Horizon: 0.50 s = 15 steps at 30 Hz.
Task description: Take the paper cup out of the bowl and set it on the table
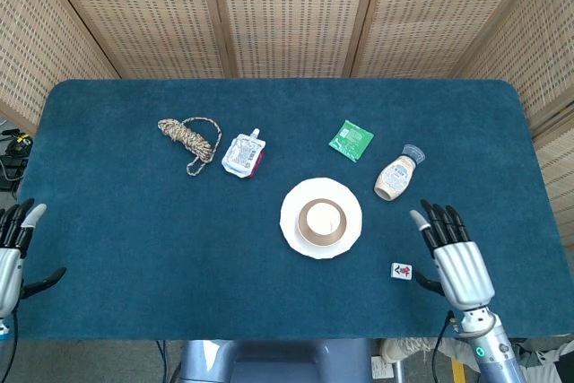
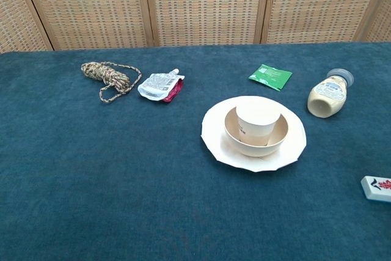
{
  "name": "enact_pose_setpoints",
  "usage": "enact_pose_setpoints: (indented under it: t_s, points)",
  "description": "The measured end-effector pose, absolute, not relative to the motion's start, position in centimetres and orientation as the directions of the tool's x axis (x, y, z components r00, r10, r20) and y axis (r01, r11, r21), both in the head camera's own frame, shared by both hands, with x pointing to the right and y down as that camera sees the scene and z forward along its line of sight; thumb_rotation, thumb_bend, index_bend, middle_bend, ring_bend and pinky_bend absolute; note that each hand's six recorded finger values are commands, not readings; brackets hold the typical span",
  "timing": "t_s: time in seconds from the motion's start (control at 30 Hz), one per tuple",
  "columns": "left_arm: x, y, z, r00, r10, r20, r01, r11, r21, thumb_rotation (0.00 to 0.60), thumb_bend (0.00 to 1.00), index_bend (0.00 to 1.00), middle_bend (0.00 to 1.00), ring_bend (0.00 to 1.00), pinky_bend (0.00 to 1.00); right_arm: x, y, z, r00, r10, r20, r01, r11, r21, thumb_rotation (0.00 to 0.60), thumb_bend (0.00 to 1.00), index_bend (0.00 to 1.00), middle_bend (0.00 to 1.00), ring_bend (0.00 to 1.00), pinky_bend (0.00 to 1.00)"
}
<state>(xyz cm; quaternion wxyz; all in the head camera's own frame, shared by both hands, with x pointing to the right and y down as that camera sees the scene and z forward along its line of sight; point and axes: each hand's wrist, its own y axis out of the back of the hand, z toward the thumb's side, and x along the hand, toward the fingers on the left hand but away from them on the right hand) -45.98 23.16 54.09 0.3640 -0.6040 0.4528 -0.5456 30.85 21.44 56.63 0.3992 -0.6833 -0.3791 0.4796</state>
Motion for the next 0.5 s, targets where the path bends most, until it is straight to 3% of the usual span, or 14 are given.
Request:
enact_pose_setpoints:
  t_s: [0.3,0.5]
  points:
    - [-46.0,23.2,54.1,0.004,-0.940,0.341,-0.164,-0.337,-0.927,0.600,0.00,0.00,0.00,0.00,0.00,25.1,18.2,59.1,0.314,0.802,-0.508,0.070,-0.554,-0.830,0.600,0.33,0.13,0.00,0.00,0.00]
    - [-46.0,23.2,54.3,0.005,-0.937,0.350,-0.167,-0.346,-0.923,0.600,0.00,0.00,0.00,0.00,0.00,22.4,16.7,60.4,0.326,0.769,-0.550,0.056,-0.596,-0.801,0.600,0.35,0.15,0.00,0.00,0.01]
